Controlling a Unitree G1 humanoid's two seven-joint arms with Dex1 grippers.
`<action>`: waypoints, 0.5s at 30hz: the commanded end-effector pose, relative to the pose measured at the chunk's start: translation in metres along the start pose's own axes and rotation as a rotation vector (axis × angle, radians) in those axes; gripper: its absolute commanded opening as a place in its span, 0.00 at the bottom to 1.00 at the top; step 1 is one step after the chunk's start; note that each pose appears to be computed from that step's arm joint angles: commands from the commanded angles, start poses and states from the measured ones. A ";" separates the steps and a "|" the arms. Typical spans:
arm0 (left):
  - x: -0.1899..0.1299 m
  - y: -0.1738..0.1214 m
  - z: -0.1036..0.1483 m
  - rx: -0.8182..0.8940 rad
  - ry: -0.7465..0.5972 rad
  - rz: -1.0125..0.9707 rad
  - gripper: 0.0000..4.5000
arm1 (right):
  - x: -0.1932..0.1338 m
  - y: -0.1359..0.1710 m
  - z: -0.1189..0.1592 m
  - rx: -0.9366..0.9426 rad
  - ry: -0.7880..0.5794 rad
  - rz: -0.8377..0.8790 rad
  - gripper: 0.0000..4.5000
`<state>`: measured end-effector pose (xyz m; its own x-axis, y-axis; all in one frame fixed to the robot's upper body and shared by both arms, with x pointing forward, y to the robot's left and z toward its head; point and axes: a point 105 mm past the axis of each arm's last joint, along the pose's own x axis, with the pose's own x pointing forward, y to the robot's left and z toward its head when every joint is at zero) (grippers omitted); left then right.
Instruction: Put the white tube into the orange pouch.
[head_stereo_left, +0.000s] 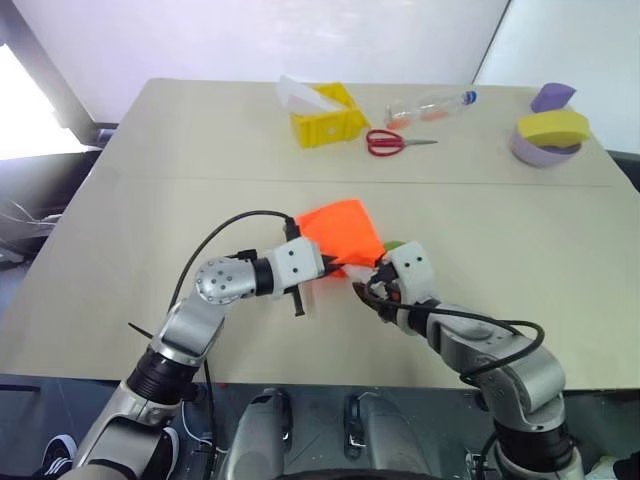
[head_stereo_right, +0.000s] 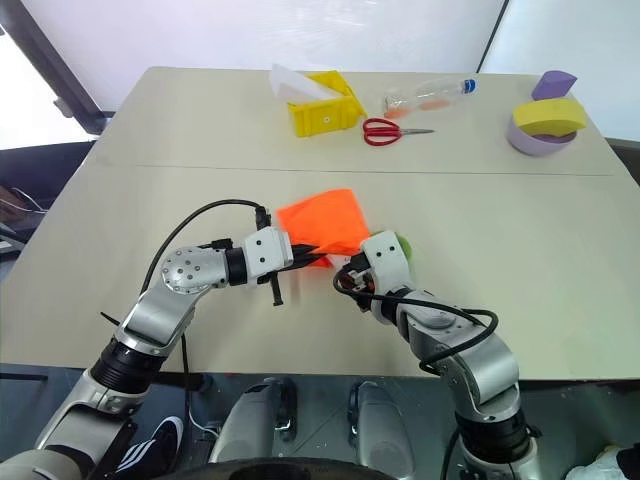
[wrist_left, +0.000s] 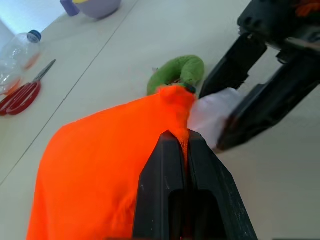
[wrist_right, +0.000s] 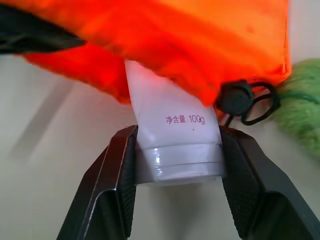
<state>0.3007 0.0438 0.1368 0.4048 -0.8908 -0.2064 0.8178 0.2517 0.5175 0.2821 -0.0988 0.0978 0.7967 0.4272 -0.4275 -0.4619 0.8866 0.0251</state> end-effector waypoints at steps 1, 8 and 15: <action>0.001 -0.001 0.013 0.033 -0.042 0.000 0.00 | 0.003 0.007 0.012 -0.023 -0.038 0.015 0.41; 0.003 0.001 0.015 0.036 -0.051 0.009 0.00 | 0.017 0.013 0.014 0.000 -0.005 0.013 0.41; 0.003 0.001 0.015 0.033 -0.049 0.009 0.00 | 0.024 0.006 0.018 0.048 -0.018 -0.031 0.41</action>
<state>0.3008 0.0411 0.1381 0.4070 -0.8932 -0.1913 0.8160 0.2615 0.5156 0.2996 -0.0770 0.0959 0.7900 0.4201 -0.4466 -0.4434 0.8945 0.0573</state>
